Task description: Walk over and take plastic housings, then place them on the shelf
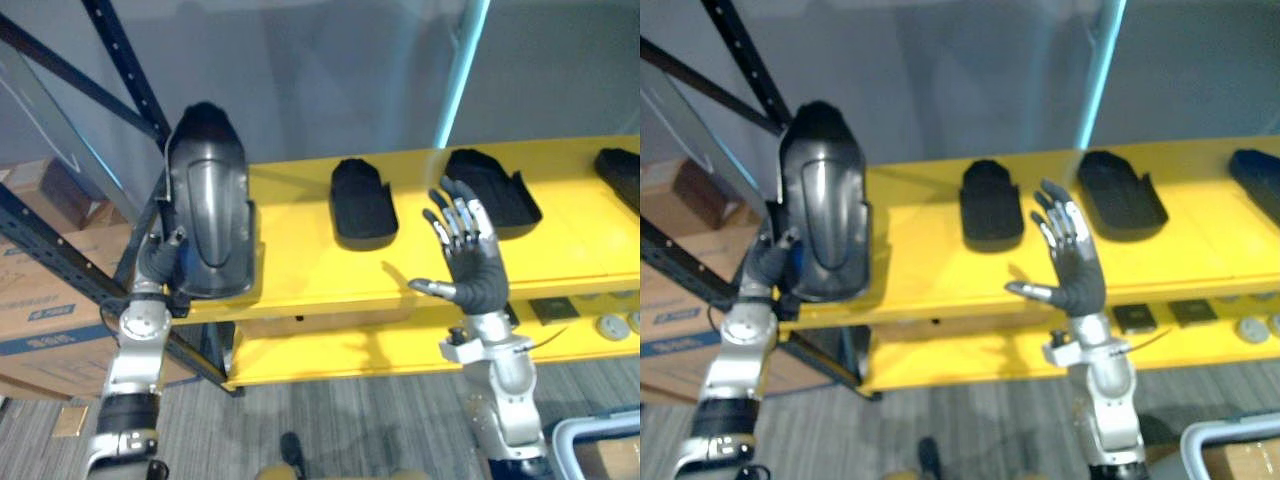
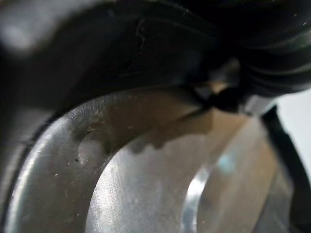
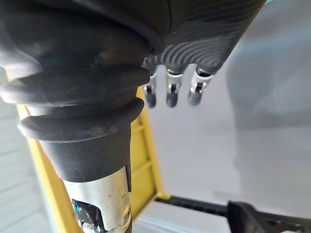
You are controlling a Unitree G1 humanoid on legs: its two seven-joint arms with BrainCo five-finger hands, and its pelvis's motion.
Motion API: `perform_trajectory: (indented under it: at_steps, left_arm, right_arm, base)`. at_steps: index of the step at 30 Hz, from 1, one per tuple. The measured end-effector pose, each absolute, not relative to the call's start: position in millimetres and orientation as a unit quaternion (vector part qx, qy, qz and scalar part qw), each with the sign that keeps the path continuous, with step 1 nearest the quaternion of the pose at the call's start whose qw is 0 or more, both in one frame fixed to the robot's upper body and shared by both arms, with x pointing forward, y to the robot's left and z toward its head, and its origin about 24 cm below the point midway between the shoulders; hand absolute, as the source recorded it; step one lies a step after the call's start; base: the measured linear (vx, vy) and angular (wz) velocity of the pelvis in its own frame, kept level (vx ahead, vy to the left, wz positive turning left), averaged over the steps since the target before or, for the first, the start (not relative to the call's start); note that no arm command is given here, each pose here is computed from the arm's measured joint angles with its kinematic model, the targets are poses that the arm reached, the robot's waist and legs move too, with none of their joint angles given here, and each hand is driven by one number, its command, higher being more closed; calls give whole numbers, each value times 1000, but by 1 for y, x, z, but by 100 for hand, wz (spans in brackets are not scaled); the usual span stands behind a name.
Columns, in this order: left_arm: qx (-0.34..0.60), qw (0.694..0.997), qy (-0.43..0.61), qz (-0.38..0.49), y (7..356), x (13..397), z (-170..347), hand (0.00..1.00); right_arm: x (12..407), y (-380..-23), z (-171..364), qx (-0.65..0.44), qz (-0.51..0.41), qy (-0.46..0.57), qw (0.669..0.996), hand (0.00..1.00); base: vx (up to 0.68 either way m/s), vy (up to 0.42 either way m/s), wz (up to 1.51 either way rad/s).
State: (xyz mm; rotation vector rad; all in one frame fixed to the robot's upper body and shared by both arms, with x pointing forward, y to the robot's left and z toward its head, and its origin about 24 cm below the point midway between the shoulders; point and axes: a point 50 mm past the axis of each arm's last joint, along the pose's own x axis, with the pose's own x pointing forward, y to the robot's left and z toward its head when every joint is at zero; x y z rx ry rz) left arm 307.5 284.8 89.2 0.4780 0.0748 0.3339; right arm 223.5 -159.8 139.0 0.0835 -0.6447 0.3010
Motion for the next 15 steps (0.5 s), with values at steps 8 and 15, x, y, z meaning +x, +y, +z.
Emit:
perform_trajectory:
  at_steps: [8, 15]
  left_arm:
    - [222, 951, 149, 154, 292, 329, 74, 100]
    - [190, 947, 206, 157, 294, 338, 60, 100]
  right_arm:
    - [223, -164, 131, 63, 170, -283, 942, 0]
    - [221, -164, 125, 54, 198, -259, 944, 0]
  base:
    - [41, 13, -18]
    - [-31, 8, -17]
